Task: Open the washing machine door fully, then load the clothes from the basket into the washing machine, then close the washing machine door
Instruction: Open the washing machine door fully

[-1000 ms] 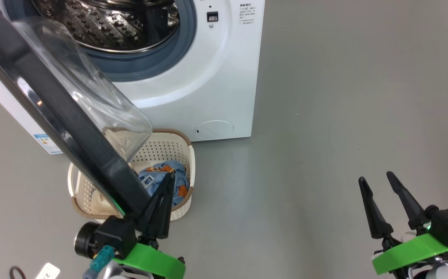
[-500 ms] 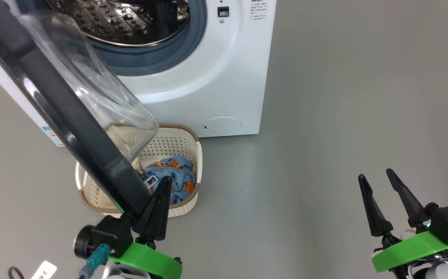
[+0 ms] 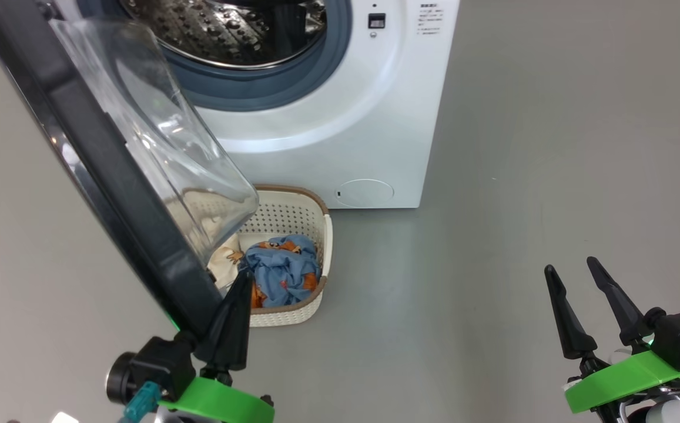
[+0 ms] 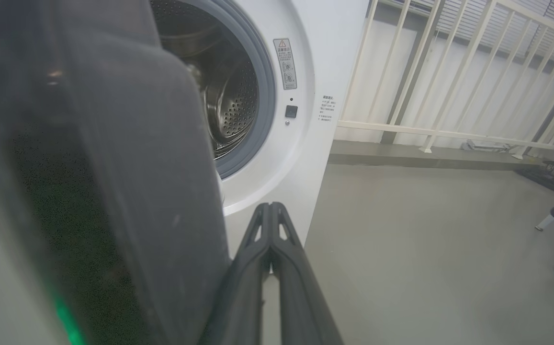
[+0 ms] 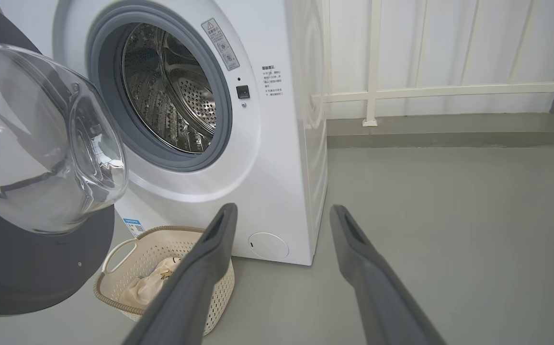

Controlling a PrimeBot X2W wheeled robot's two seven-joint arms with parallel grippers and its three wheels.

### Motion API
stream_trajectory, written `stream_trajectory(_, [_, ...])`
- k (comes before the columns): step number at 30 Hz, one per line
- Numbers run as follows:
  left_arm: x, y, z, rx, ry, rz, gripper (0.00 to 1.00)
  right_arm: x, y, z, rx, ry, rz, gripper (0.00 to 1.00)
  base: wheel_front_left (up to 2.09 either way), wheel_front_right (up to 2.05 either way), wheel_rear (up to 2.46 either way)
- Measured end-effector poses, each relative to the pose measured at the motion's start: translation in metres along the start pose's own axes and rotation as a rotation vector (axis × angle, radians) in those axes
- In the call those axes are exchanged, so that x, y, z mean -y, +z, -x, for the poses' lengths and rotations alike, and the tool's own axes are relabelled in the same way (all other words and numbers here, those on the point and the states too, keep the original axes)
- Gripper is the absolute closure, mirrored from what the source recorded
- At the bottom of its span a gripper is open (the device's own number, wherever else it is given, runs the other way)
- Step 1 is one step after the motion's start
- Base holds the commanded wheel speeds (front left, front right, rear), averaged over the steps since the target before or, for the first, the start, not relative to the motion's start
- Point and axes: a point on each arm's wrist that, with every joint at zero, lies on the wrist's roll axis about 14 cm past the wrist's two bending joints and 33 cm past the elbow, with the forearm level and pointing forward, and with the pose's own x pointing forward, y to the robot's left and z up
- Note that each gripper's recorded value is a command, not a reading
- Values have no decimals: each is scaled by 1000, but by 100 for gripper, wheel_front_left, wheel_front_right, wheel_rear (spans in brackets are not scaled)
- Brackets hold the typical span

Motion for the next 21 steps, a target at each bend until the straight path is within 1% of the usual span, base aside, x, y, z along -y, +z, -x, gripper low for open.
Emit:
stream_trajectory(12, [-31,1,26,-8,130,-12,100,-19,-4,-13,-4,58,-10,0,0,0,0])
stream_trajectory(21, [-75,14,52,19,282,-50,100,-38,-2,-21,2,116,-13,0,0,0,0])
